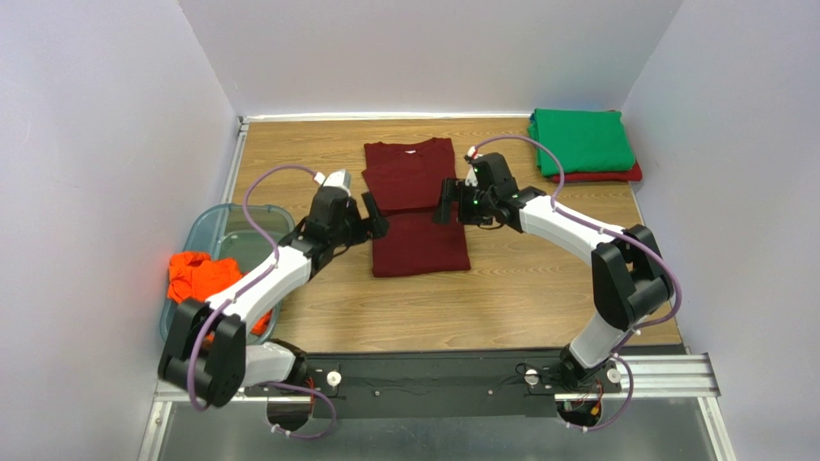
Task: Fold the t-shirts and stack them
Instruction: Fold the tshirt
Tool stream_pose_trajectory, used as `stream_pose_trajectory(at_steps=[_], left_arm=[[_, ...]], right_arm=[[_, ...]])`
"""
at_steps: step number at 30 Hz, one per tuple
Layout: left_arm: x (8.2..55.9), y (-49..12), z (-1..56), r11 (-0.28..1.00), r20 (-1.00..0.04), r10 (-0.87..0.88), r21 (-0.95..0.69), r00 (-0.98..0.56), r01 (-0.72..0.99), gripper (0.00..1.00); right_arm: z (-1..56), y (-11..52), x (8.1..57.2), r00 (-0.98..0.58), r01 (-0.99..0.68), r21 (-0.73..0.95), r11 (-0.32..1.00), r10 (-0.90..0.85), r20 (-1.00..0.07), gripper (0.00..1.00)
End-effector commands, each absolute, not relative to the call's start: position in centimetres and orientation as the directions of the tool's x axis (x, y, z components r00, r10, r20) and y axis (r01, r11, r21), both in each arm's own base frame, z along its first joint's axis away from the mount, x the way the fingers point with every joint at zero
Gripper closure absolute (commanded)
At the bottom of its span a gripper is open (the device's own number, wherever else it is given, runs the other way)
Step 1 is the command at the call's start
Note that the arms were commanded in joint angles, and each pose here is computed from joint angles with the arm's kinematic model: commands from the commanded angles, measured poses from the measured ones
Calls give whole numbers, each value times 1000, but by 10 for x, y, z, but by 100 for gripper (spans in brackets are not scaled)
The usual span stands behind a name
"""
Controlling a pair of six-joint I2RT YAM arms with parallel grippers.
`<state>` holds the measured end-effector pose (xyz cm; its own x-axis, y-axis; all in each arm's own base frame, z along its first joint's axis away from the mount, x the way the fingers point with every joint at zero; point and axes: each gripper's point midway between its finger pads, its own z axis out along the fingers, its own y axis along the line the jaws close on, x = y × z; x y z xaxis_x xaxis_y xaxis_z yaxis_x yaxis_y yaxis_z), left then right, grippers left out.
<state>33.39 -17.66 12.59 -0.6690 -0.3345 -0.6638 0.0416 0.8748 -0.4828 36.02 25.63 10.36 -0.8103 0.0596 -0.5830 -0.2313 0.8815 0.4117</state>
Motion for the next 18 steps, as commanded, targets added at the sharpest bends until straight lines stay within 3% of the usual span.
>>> stream_pose_trajectory(at_steps=[1,6,18], left_arm=[[298,-170,110,853,-617,-350,-520,-705,31,2],[271,-162,100,834,-597,-382,-552,-706,16,2],[259,-167,90,812,-568,-385,-583,-728,26,2]], right_arm=[[104,287,333,-828,-362,515,777,-14,-560,0],[91,318,337,-833,-411,553,725,-53,-550,0],[60,351,450,-764,-375,441,815,-1,-645,0]])
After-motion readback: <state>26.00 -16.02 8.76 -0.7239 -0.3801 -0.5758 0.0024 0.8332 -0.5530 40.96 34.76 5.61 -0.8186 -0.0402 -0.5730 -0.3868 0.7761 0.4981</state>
